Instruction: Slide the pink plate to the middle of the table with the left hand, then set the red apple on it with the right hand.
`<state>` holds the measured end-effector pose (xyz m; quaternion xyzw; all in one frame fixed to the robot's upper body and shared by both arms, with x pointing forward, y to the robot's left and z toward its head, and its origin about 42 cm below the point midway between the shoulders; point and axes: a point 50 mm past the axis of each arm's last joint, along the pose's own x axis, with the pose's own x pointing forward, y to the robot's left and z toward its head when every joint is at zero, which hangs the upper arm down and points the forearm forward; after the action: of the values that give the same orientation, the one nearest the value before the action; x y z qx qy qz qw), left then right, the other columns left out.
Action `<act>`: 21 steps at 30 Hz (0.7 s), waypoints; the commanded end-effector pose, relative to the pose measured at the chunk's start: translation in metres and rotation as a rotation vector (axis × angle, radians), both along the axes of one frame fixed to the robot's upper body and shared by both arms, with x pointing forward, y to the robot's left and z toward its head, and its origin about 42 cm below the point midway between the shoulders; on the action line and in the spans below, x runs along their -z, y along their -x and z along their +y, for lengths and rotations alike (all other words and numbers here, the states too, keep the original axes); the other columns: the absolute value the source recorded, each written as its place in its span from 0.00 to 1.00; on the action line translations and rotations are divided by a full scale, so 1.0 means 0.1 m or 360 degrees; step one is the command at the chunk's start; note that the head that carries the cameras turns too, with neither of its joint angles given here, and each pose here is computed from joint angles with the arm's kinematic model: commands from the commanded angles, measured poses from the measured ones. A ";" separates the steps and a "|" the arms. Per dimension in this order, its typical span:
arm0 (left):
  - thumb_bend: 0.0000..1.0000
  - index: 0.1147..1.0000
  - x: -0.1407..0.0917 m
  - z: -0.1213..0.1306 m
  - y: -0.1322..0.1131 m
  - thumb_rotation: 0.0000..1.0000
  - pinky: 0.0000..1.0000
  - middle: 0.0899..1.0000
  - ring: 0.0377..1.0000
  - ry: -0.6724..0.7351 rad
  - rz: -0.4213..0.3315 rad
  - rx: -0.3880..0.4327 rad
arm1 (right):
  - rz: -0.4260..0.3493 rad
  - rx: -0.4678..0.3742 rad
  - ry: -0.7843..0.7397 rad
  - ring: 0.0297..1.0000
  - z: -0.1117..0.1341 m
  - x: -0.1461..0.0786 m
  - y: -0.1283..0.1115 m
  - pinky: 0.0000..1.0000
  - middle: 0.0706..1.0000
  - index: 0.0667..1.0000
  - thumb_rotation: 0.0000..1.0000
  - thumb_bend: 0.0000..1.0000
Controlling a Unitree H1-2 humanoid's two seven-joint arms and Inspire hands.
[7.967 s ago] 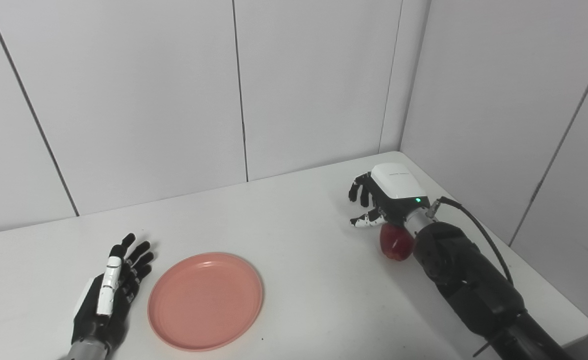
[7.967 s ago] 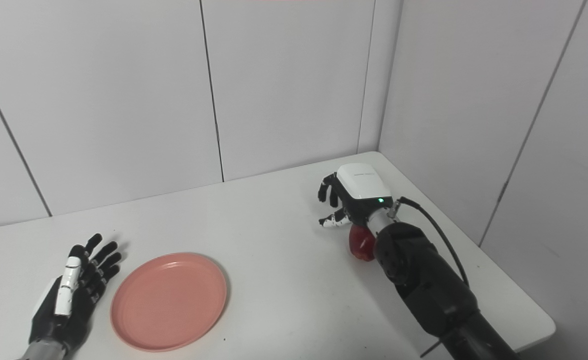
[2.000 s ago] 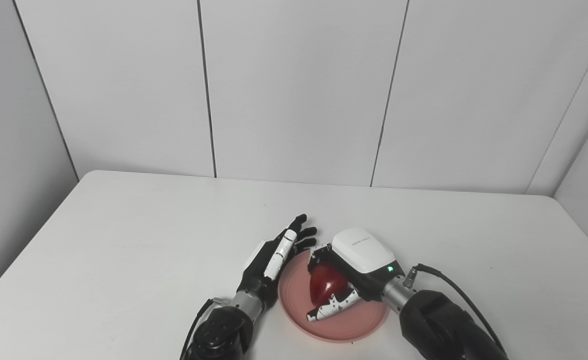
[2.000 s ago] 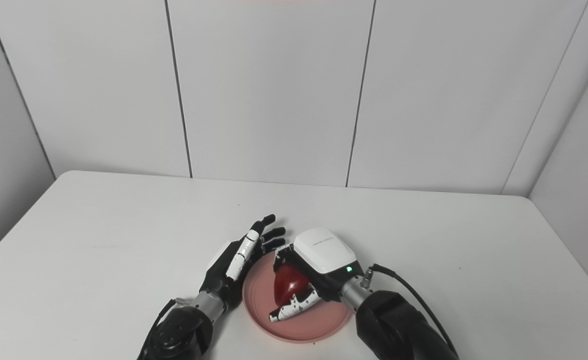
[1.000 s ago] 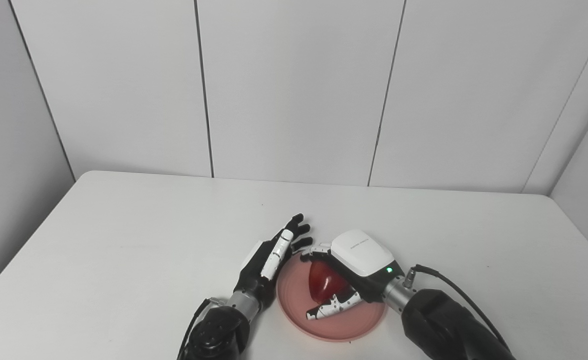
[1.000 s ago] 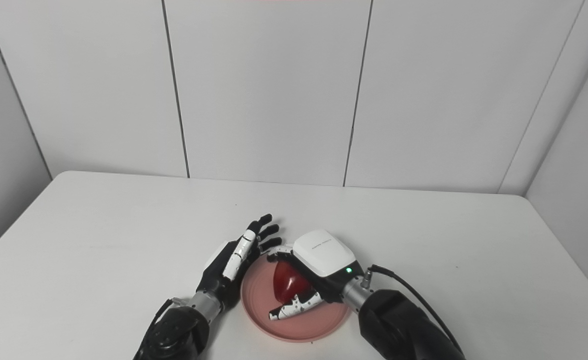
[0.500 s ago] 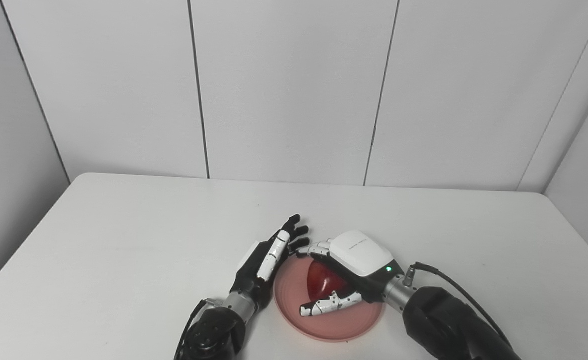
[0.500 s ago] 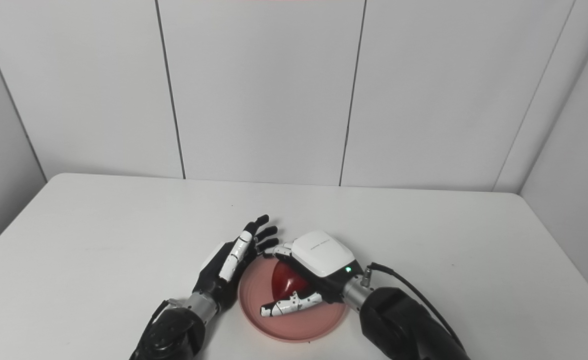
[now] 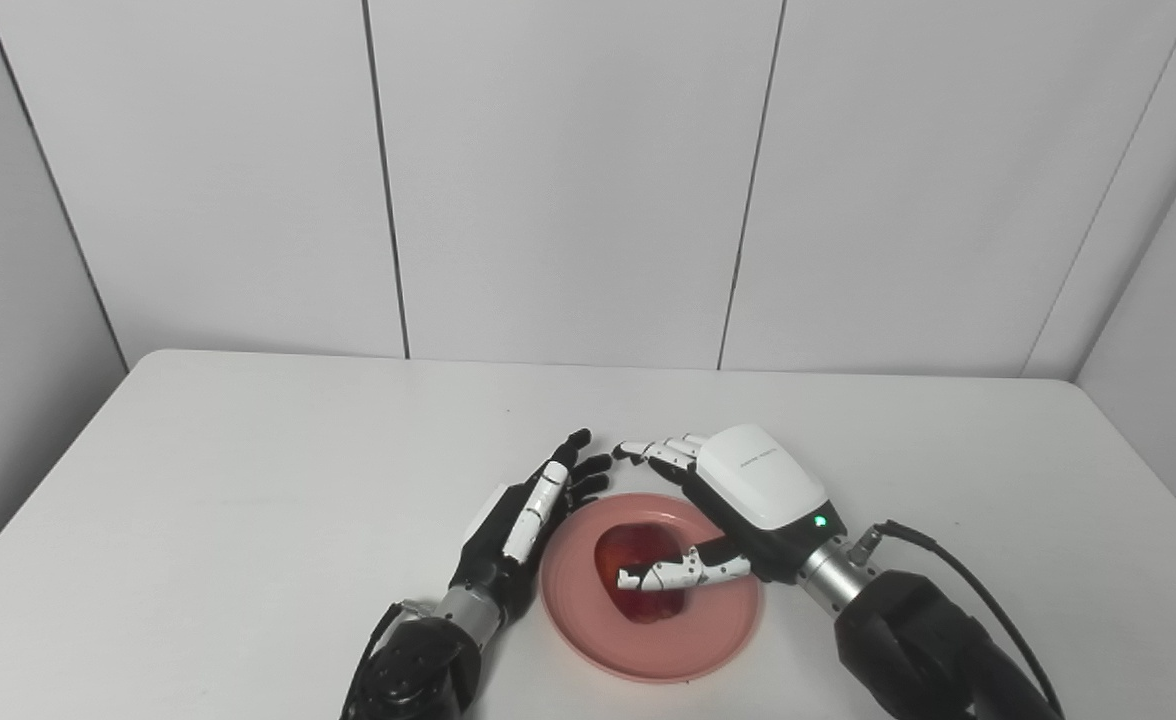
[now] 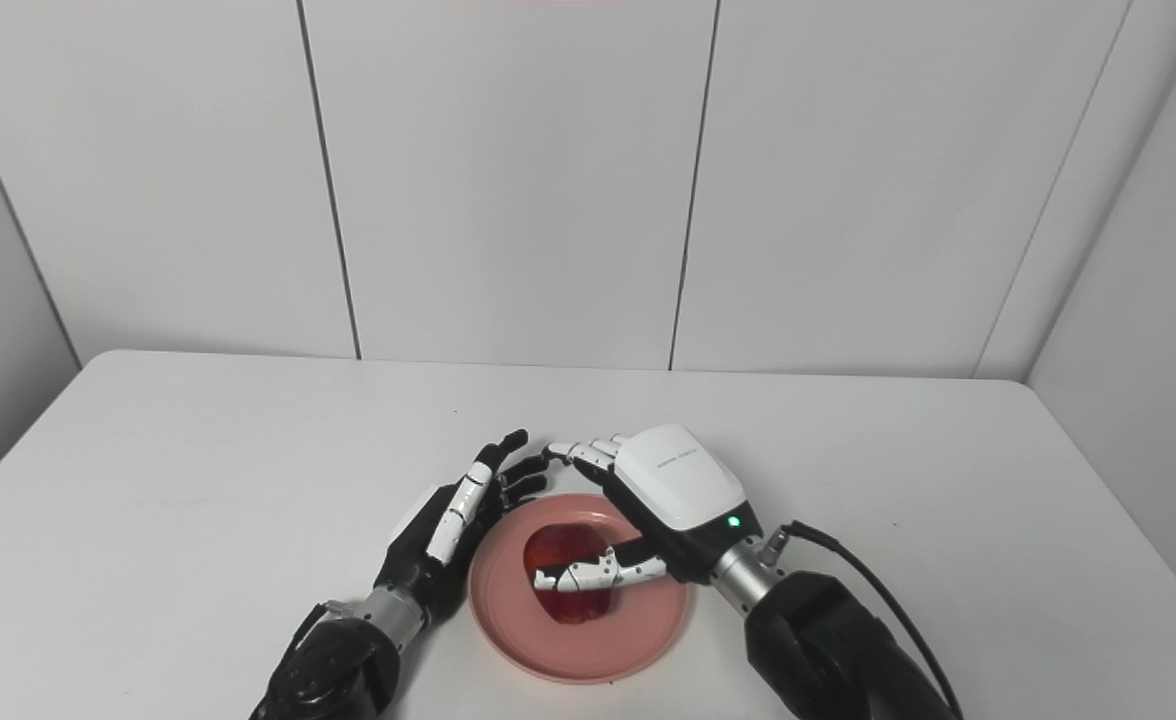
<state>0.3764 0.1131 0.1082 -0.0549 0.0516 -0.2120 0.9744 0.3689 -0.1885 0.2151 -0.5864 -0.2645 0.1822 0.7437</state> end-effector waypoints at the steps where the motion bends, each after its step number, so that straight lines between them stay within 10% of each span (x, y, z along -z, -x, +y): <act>1: 0.69 0.93 0.09 0.06 0.04 0.94 0.95 0.88 0.89 -0.0027 0.0097 -0.0008 | -0.0160 -0.0027 -0.0123 0.72 -0.01 -0.29 -0.03 0.62 0.76 0.80 0.98 0.93; 10: 0.70 0.91 0.09 0.06 0.04 0.89 0.88 0.88 0.88 0.0003 0.0102 -0.0040 | -0.0052 0.0105 -0.0514 0.77 -0.21 -0.25 -0.04 0.61 0.82 0.80 1.00 0.90; 21: 0.71 0.90 0.07 0.09 0.05 0.89 0.87 0.87 0.86 -0.0016 0.0083 -0.0051 | 0.0706 0.0320 -0.1579 0.88 -0.32 0.42 -0.02 0.80 0.88 0.84 1.00 0.88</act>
<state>0.3740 0.1157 0.1089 -0.0660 0.0523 -0.2035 0.9755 0.3644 -0.2231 0.1621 -0.1749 -0.0958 0.0855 0.9762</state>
